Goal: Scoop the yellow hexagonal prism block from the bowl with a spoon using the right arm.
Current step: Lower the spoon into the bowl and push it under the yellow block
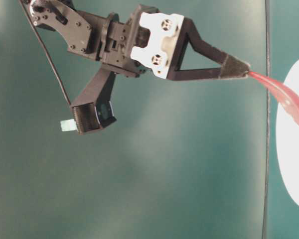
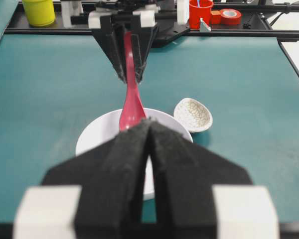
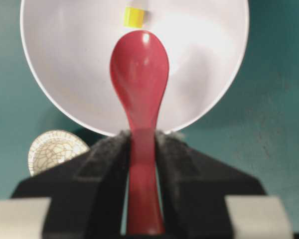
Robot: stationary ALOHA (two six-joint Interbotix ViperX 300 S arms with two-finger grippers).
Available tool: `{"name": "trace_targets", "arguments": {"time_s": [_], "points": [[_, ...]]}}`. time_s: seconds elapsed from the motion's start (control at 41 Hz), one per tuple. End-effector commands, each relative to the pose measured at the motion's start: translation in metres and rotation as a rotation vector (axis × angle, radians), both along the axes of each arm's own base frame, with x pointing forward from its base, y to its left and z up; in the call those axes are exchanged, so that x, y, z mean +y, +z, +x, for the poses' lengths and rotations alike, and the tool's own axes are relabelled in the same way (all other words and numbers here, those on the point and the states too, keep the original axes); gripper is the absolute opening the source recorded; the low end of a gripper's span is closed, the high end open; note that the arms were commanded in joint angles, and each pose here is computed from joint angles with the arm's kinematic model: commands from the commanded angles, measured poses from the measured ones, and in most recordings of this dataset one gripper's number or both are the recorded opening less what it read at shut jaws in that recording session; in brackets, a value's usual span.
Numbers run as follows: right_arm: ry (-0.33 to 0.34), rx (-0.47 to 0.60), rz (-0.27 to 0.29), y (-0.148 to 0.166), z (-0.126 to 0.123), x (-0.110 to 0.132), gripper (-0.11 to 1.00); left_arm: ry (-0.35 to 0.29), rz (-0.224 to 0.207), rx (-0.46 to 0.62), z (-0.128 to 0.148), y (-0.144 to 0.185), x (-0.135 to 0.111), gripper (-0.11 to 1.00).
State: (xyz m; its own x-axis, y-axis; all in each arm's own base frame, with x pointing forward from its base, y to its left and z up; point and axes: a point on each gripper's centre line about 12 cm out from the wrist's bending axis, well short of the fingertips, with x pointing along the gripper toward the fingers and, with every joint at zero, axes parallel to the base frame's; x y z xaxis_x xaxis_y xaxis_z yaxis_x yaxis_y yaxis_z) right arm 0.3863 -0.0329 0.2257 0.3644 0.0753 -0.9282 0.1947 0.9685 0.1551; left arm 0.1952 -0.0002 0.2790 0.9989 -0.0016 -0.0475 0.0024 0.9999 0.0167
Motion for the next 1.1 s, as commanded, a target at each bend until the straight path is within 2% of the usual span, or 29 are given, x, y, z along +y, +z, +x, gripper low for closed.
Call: {"name": "trace_targets", "arguments": {"time_s": [0.0,0.244,1.073], "points": [[-0.005,-0.026,-0.004,0.007,0.004,-0.002,0.23,-0.001,0.006,-0.023,0.003,0.010,0.000,-0.01],[-0.004,-0.009,-0.003,-0.004,0.008,-0.001,0.23,-0.001,0.009,-0.026,0.003,0.010,0.000,-0.01],[-0.001,-0.054,-0.014,-0.031,0.015,0.006,0.23,-0.001,0.009,-0.037,0.003,0.012,0.000,-0.01]]}}
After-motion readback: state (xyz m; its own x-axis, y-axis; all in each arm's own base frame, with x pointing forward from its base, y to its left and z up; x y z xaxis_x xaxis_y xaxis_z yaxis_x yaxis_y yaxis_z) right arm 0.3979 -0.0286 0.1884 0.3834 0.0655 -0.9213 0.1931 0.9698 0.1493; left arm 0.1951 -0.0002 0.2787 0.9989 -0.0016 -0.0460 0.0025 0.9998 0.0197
